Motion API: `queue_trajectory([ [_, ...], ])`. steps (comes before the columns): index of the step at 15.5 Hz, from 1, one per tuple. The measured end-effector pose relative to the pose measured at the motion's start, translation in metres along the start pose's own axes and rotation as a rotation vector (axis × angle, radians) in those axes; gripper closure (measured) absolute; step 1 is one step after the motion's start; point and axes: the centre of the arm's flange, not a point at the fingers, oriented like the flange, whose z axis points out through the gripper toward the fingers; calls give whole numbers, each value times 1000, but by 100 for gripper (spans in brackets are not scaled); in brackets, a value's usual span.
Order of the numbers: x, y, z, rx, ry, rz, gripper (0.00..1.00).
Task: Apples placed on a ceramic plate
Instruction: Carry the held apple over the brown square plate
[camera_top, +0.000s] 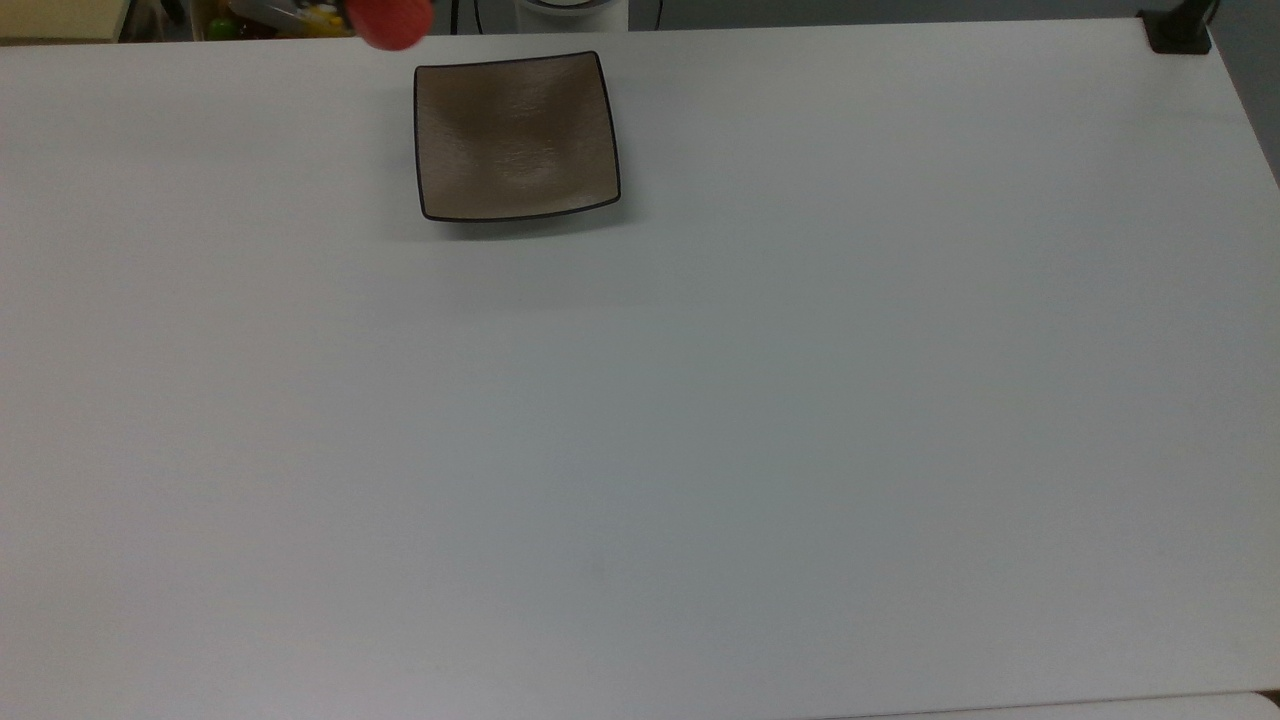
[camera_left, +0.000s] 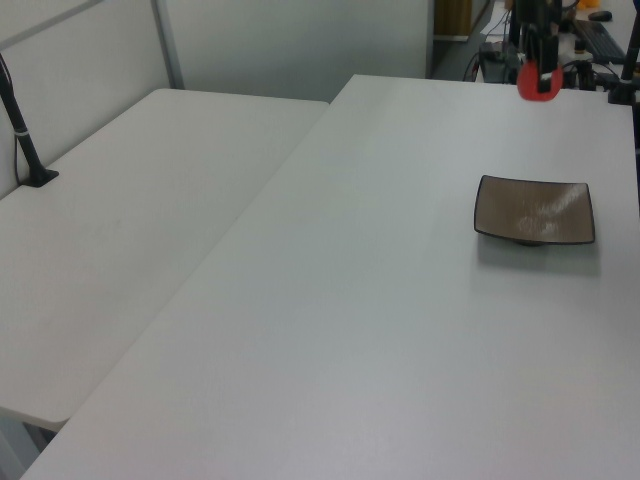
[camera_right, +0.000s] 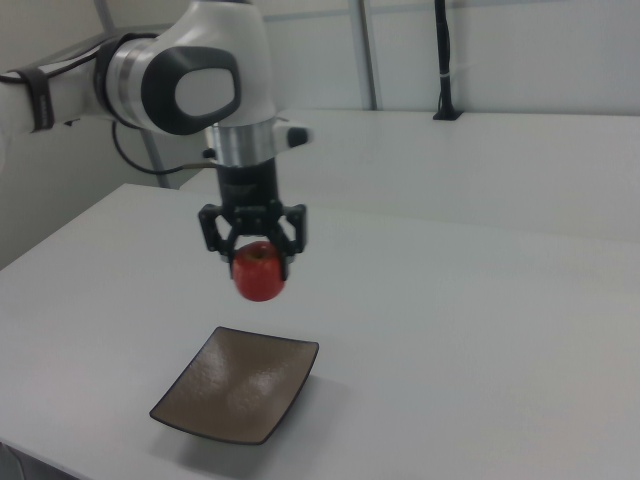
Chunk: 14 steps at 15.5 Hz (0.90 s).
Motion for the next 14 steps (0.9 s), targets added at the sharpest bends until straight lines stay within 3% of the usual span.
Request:
queue_trajectory([
  [3, 20, -37, 31, 15, -67, 32, 27],
  [6, 25, -51, 65, 26, -108, 44, 27],
  [14, 34, -65, 154, -20, -55, 15, 27],
])
